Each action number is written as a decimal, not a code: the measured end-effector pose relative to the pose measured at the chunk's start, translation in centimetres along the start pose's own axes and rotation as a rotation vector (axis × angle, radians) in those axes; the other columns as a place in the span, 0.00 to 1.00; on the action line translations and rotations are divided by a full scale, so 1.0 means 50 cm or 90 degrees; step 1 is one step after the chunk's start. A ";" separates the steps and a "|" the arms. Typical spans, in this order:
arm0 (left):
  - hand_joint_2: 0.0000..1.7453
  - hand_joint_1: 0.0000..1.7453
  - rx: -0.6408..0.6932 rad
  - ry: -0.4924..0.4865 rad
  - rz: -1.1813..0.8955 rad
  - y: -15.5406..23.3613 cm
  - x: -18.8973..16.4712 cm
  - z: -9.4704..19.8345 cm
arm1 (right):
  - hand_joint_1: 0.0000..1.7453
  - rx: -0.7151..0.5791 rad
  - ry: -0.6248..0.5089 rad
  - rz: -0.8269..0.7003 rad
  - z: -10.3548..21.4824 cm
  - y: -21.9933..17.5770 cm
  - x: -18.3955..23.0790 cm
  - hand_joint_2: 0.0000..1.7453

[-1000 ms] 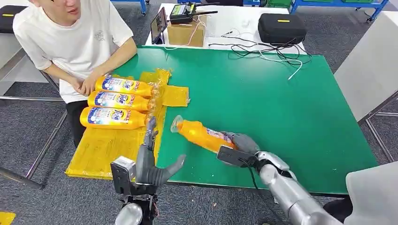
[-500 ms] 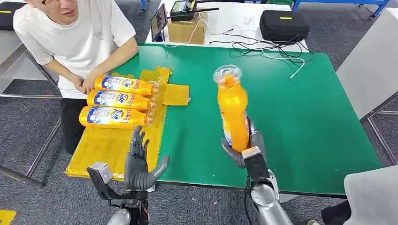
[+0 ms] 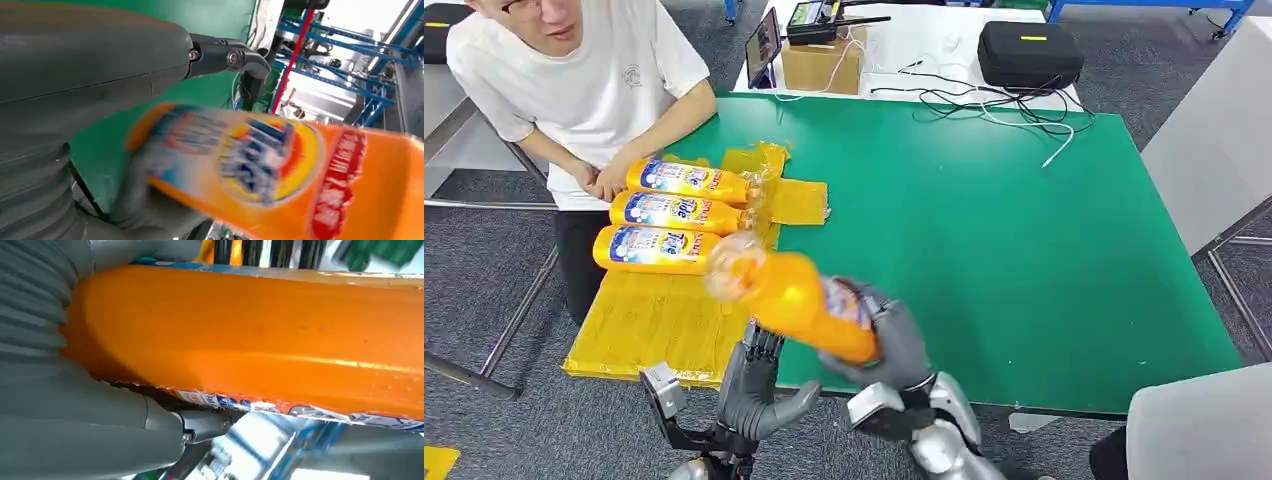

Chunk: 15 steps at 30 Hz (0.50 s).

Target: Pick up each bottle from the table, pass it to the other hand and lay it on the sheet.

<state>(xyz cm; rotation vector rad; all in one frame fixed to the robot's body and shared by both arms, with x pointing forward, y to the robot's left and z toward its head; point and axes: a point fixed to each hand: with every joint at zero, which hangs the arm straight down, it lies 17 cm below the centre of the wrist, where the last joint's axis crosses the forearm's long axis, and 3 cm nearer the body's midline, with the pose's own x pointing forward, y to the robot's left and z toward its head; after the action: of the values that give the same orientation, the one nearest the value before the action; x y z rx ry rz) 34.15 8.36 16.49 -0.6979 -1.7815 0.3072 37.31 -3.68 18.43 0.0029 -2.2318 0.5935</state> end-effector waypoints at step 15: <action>1.00 0.00 0.039 0.009 0.064 0.017 0.016 -0.011 | 1.00 0.095 0.013 -0.074 0.050 0.146 0.014 1.00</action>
<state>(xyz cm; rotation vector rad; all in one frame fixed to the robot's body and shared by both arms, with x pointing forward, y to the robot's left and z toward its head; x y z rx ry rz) 34.77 9.43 16.86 -0.7460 -1.7193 0.4215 33.65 1.91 14.50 0.2011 -2.1455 0.6913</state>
